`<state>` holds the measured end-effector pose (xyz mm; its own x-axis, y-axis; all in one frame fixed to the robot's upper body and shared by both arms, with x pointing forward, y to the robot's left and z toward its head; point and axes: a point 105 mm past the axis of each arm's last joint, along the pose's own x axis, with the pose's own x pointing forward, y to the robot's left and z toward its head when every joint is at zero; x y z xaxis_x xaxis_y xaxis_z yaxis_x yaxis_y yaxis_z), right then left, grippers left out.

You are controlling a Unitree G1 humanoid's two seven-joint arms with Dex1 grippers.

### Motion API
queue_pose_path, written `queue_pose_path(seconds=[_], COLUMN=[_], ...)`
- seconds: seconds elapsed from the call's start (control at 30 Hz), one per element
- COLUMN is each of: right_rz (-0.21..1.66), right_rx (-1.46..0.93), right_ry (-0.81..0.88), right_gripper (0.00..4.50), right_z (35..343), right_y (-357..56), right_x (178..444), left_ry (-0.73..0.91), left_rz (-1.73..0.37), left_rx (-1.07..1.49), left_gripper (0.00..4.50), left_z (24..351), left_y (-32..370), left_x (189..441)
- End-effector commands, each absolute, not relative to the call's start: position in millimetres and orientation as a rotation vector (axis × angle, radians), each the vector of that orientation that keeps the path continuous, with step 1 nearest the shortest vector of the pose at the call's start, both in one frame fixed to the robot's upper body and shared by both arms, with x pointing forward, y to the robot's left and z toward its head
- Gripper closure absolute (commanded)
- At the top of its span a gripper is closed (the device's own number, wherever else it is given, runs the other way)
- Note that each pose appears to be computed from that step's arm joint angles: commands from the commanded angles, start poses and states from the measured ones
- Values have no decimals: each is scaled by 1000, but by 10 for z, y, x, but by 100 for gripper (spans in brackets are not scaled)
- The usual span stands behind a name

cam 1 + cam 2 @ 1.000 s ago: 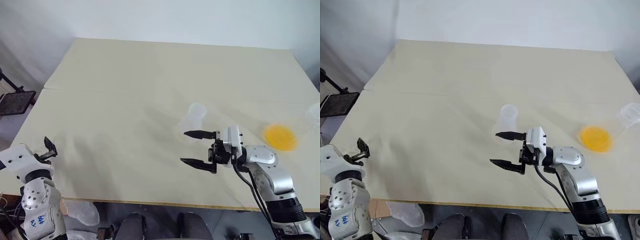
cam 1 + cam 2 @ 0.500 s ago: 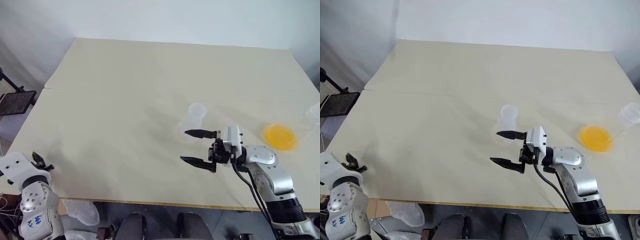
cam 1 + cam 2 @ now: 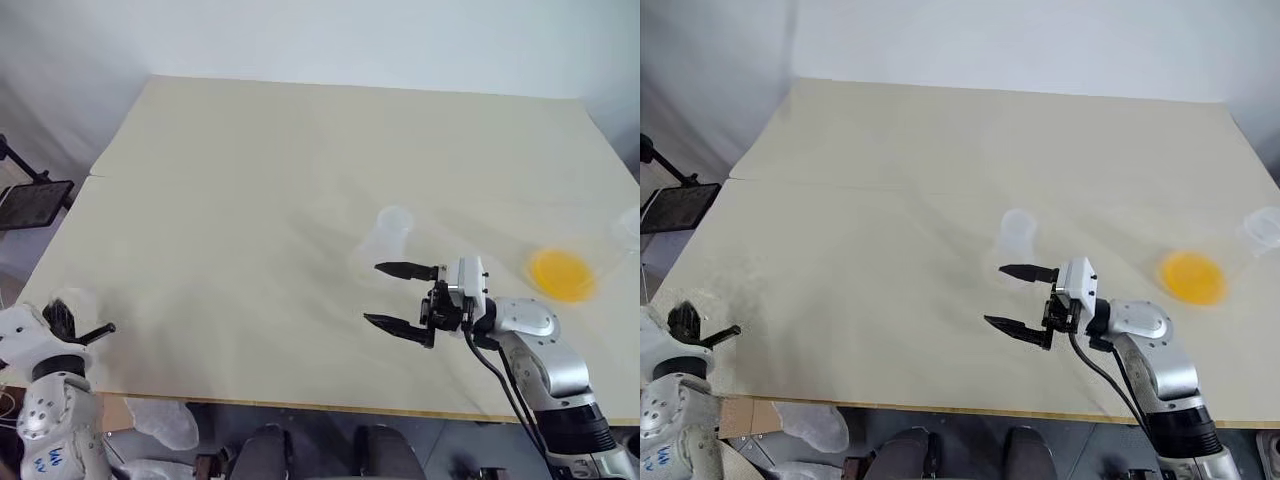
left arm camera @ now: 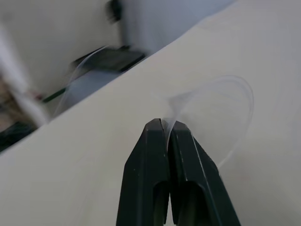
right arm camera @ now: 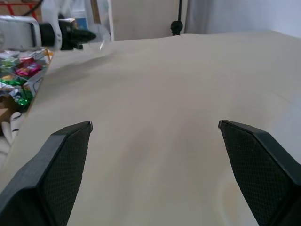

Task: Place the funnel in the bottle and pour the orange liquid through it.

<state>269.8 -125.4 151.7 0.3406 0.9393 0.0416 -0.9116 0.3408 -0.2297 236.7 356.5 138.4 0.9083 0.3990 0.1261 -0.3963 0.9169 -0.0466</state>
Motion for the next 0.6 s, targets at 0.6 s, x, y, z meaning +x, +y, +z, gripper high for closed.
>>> queue_pose_path(seconds=[0.6], right_rz=[574], right_rx=[-319], right_ry=[-258], right_gripper=[0], right_z=[1639], right_y=[-2270], right_x=[2403], left_ry=[21], left_rz=[-1333], left_rx=[272], left_gripper=[447], left_z=[2844], left_y=[1389], left_x=[3303])
